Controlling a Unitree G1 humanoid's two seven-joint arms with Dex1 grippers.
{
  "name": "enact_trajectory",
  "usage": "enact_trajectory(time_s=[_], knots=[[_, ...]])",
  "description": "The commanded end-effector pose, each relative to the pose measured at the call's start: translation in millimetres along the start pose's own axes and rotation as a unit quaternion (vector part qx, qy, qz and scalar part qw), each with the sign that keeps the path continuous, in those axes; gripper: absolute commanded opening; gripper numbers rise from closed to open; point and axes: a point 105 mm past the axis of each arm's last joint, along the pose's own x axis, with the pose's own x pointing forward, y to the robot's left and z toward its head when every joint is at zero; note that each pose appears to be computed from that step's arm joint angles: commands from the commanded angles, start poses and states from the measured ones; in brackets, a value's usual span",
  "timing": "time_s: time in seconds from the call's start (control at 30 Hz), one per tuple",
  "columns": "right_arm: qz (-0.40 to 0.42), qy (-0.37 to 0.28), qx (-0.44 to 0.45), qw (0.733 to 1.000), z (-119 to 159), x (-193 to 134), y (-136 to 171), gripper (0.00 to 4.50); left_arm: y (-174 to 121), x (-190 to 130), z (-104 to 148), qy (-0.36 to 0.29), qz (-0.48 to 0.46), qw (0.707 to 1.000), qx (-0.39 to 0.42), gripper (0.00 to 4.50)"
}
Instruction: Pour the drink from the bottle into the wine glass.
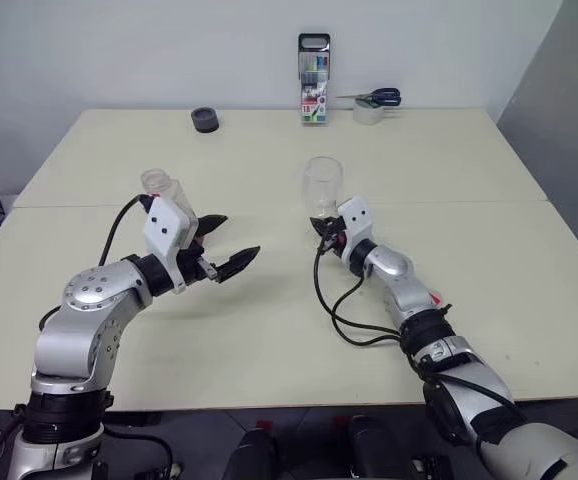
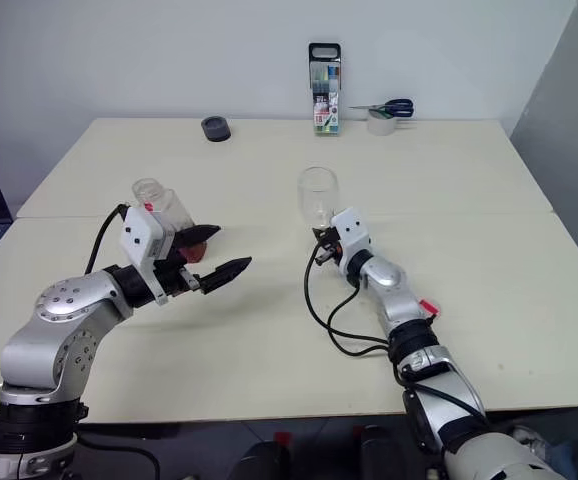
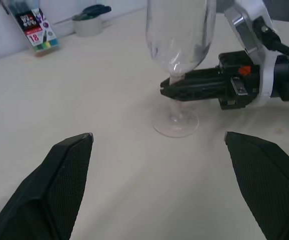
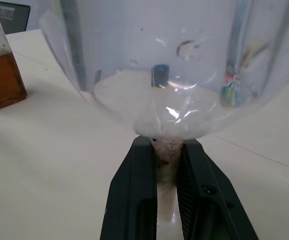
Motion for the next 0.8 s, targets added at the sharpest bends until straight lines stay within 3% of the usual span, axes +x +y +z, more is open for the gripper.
enact_trajectory(time_s=[0.03,0.4,0.67,0.8], knots=[[0.009,0.000,-0.001,1.000,3.5,4.4,2.5,0.59,2.9,-1.2,21.3,-0.029,0.000,0.998,0.048,4.50],[0.015,-0.001,-0.002,1.000,4.2,2.7,2.1,4.42,-1.0,6.9,36.6,-0.072,-0.004,0.995,0.062,4.50],[0.018,-0.005,0.003,1.000,6.5,2.0,3.8,4.47,-14.3,23.6,52.0,-0.084,-0.008,0.994,0.064,4.50],[0.024,-0.006,0.007,1.000,6.6,0.9,6.3,4.47,-5.4,21.3,48.1,-0.081,-0.003,0.995,0.060,4.50]])
